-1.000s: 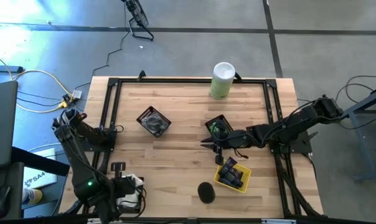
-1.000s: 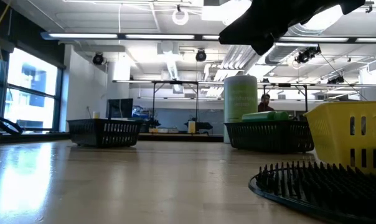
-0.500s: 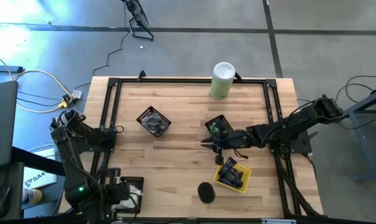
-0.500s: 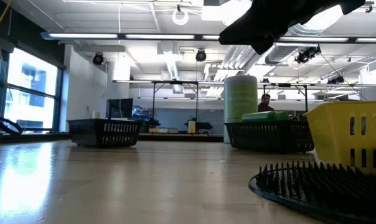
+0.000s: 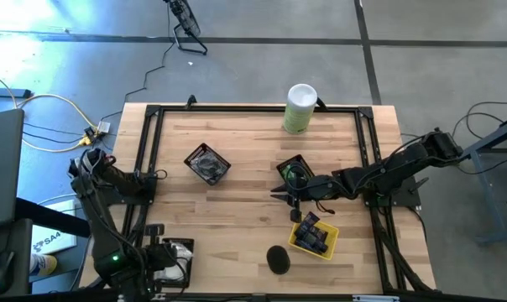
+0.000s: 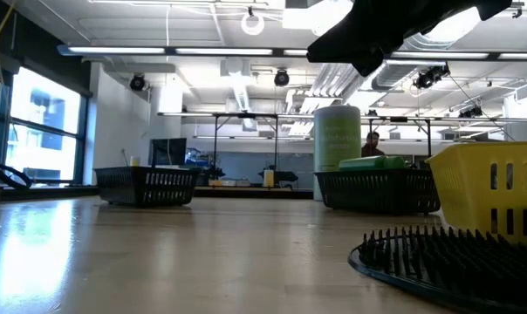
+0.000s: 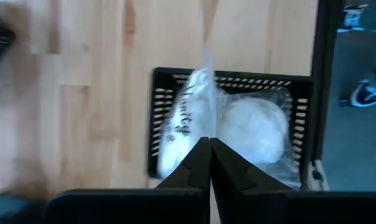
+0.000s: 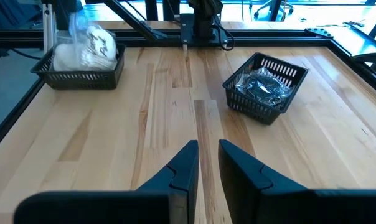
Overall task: Pick & Place Travel size toiletries
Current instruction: Put the cotton pack into the bottom left black bin, then adjust the yellow bin
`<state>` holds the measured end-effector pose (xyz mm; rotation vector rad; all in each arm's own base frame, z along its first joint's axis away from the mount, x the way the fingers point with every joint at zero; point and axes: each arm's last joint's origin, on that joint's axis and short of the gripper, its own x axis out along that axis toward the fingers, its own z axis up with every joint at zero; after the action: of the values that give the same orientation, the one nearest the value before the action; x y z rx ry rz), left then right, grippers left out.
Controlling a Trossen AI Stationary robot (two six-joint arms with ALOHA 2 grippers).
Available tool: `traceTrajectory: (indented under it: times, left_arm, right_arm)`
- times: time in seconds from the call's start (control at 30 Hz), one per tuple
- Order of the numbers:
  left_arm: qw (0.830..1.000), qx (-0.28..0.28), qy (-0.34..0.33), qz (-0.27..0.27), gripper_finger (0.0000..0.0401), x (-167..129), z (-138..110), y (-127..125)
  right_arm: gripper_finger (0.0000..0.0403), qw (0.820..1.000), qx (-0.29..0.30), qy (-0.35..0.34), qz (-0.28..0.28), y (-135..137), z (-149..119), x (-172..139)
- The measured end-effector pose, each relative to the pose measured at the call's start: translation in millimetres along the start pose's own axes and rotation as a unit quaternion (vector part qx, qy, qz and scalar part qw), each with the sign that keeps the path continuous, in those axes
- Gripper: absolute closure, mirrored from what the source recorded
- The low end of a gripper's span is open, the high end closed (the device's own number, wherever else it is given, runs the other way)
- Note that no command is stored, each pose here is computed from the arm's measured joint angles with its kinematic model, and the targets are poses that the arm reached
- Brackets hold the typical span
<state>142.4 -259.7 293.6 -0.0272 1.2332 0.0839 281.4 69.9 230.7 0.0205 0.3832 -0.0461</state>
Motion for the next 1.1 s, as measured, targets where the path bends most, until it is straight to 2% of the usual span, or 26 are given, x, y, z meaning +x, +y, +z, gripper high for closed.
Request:
traceTrajectory:
  times: [0.17, 0.67, 0.93, 1.1]
  left_arm:
    - [1.0, -0.004, 0.005, -0.007, 0.0401, 11.0, -3.4, -2.4]
    - [1.0, -0.017, 0.019, -0.007, 0.0396, 11.6, -4.6, -1.4]
    - [0.999, -0.04, 0.02, -0.005, 0.0346, 11.6, -4.6, -1.1]
    - [0.999, -0.03, 0.021, -0.004, 0.031, 11.6, -4.8, -0.9]
  right_arm:
    - [0.0348, 1.0, -0.002, 0.0, 0.0, -0.1, 0.0, 0.0]
    - [0.0348, 1.0, -0.003, 0.0, 0.0, -0.1, 0.0, 0.0]
    - [0.0348, 1.0, -0.003, 0.0, 0.0, -0.1, 0.0, 0.0]
    - [0.0348, 1.0, -0.003, 0.0, 0.0, -0.1, 0.0, 0.0]
